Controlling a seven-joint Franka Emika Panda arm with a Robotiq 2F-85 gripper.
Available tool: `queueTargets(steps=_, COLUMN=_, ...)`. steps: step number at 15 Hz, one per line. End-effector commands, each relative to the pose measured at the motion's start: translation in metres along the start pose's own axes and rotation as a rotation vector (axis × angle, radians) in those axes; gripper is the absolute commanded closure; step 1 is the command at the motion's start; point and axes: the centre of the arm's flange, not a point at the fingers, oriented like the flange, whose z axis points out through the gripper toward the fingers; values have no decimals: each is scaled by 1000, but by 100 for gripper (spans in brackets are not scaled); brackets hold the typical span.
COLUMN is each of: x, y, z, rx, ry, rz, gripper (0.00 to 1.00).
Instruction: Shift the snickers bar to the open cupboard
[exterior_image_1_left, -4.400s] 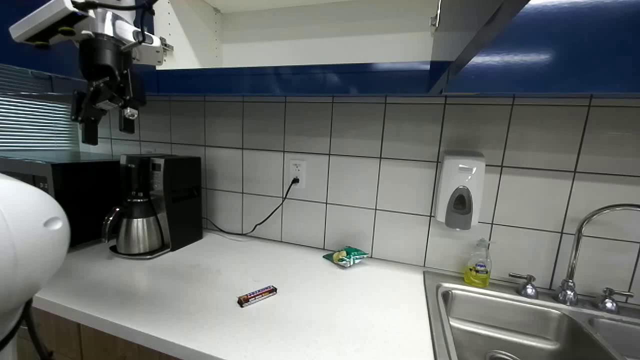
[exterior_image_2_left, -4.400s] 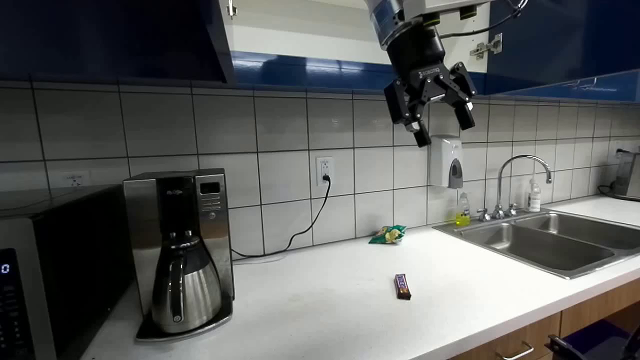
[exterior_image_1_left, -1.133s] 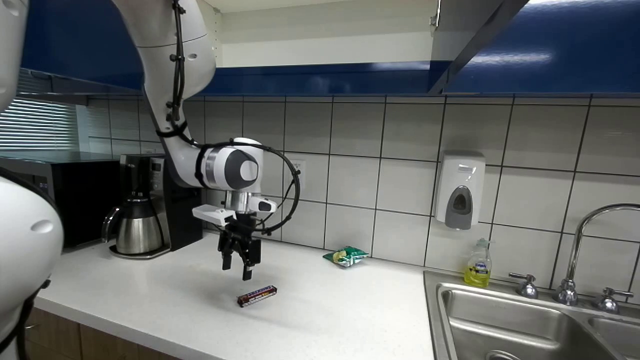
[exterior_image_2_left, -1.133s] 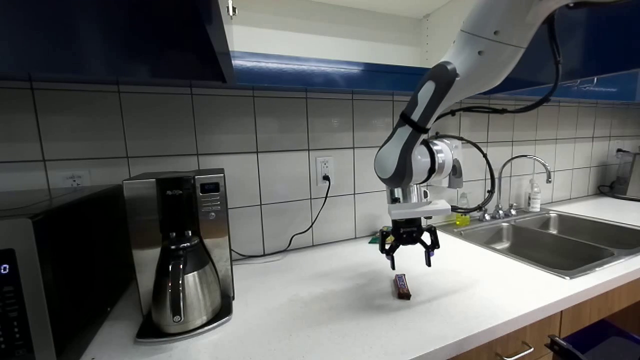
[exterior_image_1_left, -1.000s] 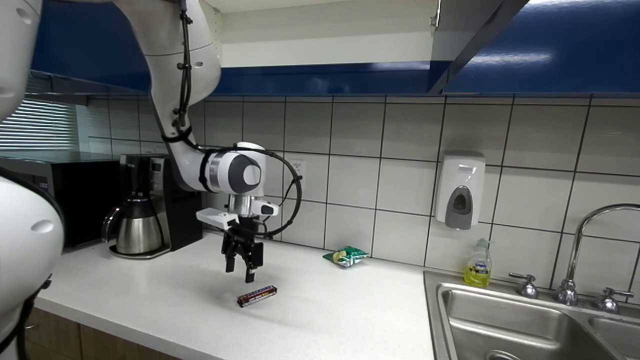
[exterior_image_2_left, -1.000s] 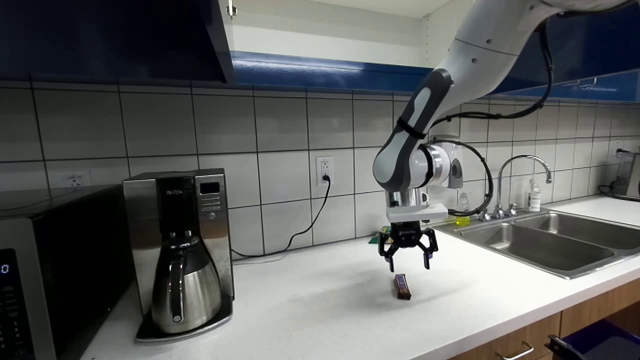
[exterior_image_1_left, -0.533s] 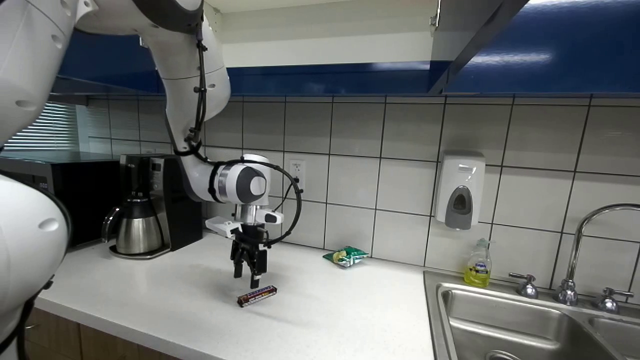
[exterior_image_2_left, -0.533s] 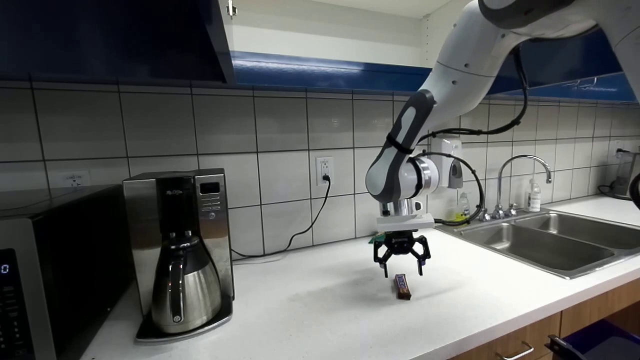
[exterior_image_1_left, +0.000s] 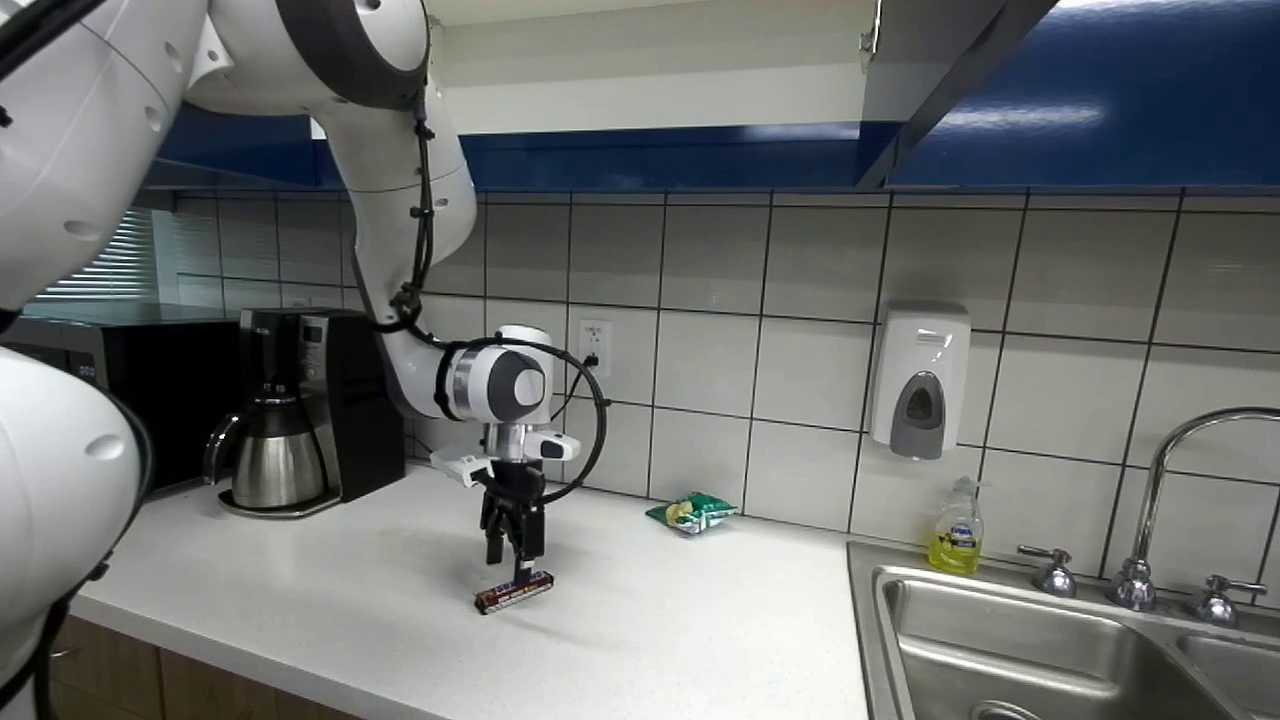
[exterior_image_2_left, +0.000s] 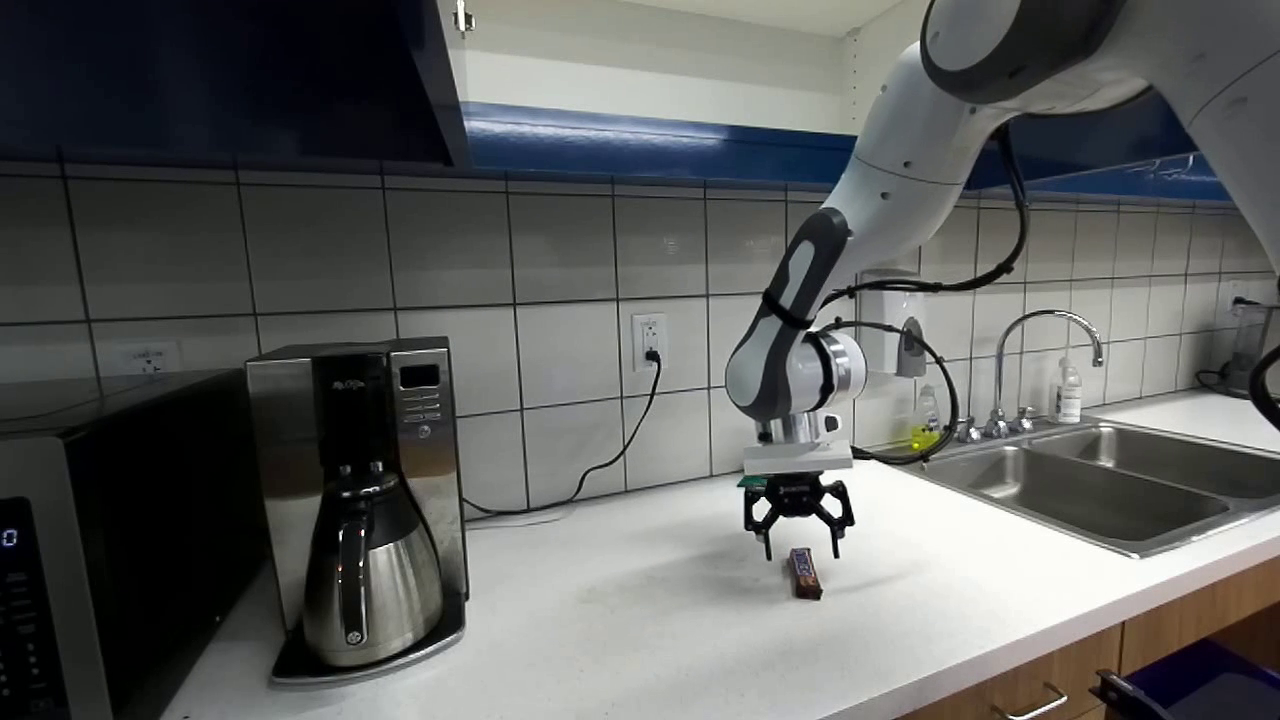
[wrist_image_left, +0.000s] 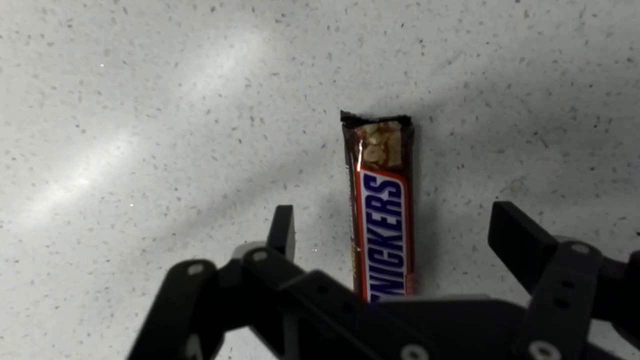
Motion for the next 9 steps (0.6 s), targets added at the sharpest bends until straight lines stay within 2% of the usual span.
queueTargets(steps=1, x=12, y=-5, z=2, rx=1, ry=13, rz=48, gripper=0)
queueTargets(steps=9, x=19, y=-4, z=18, rx=-4, ry=-2, rz=76, gripper=0)
